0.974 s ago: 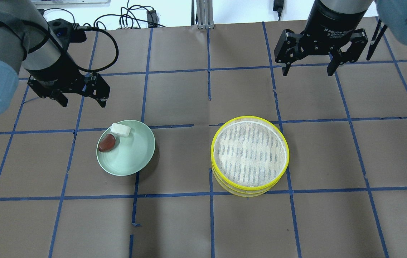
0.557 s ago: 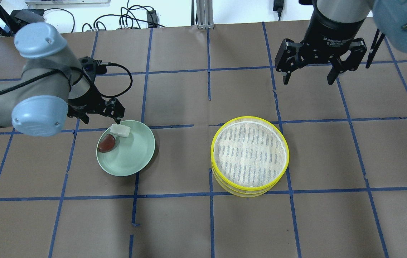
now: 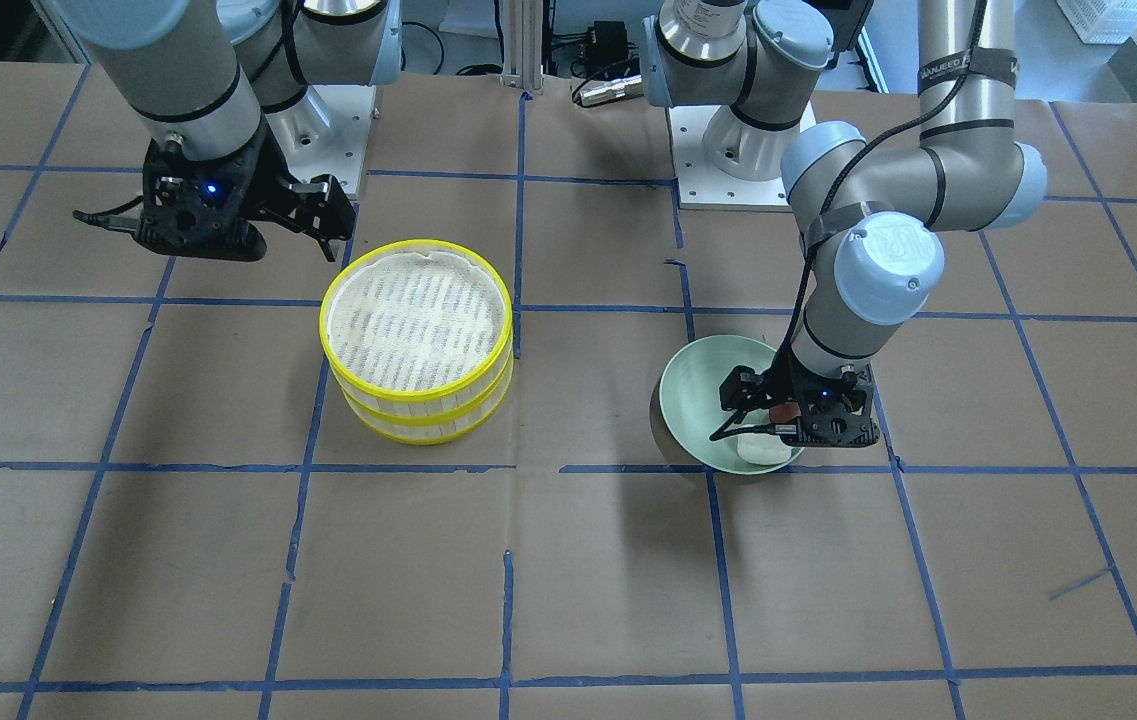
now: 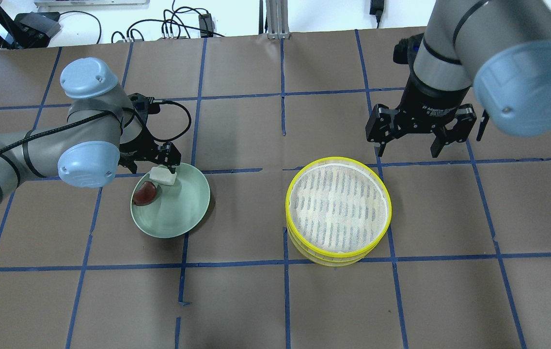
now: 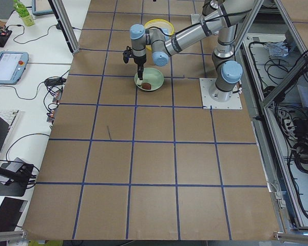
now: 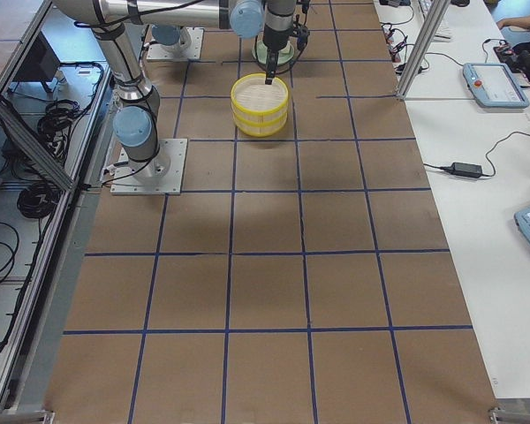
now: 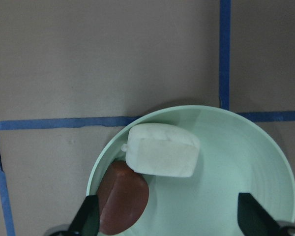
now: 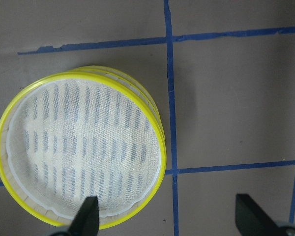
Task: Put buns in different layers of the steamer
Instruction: 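Grasp the white bun with the left gripper while the right reaches the steamer rim, then lift the white bun with the left gripper while the right lifts the top tier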
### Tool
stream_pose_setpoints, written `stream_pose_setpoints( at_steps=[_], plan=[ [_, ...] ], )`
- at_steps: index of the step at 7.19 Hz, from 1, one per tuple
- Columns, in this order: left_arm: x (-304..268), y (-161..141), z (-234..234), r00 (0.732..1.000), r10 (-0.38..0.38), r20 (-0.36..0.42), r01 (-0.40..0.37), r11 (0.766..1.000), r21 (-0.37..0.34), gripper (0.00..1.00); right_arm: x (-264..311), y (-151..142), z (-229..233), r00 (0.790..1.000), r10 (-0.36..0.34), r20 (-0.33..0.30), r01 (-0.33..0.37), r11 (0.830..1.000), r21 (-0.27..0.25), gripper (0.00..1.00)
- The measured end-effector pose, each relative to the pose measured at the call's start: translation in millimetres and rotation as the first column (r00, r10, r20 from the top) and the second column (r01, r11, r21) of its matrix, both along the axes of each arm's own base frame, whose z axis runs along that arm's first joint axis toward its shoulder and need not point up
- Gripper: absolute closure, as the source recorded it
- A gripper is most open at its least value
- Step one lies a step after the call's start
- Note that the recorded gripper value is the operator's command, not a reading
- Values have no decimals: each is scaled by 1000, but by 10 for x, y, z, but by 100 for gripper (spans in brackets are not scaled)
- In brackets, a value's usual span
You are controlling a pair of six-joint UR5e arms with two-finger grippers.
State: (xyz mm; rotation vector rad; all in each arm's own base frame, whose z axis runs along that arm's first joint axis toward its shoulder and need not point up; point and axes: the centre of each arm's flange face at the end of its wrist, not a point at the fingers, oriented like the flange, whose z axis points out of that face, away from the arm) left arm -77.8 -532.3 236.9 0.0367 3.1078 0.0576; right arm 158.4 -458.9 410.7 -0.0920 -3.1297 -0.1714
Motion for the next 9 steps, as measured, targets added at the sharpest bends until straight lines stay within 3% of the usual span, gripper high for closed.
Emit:
stream_pose_setpoints(
  at_steps=[2,3,4,5,6,7,8,9],
  plan=[
    [7,-85,-163,1000,-1,0,1,1000,-7,0,-12,145,-699,1000,7,-5,-8,997,-72,6],
    [9,-111,-230,1000,0,-1,0,1000,-8,3,-10,225,-921,1000,10,-4,-10,995,-101,15],
    [10,-139,-281,1000,0,-1,0,1000,-14,5,-7,276,-1045,1000,11,-4,-12,994,-110,18],
    [9,-163,-319,1000,0,-5,0,1000,-23,21,-3,294,-1111,1000,12,-4,-13,994,-108,18],
    [6,-177,-337,1000,0,-8,0,999,-32,47,-6,300,-1165,1000,14,-3,-15,995,-100,22],
    [2,-170,-360,1000,10,-9,-11,999,-32,60,-17,291,-1220,1000,20,-1,-20,996,-89,22],
    [-4,-150,-383,999,39,-10,-39,999,-28,87,-24,281,-1260,1000,26,0,-26,996,-81,26],
    [-10,-131,-397,998,69,-10,-69,997,-24,98,-25,278,-1280,1000,30,0,-30,997,-77,38]
  ],
)
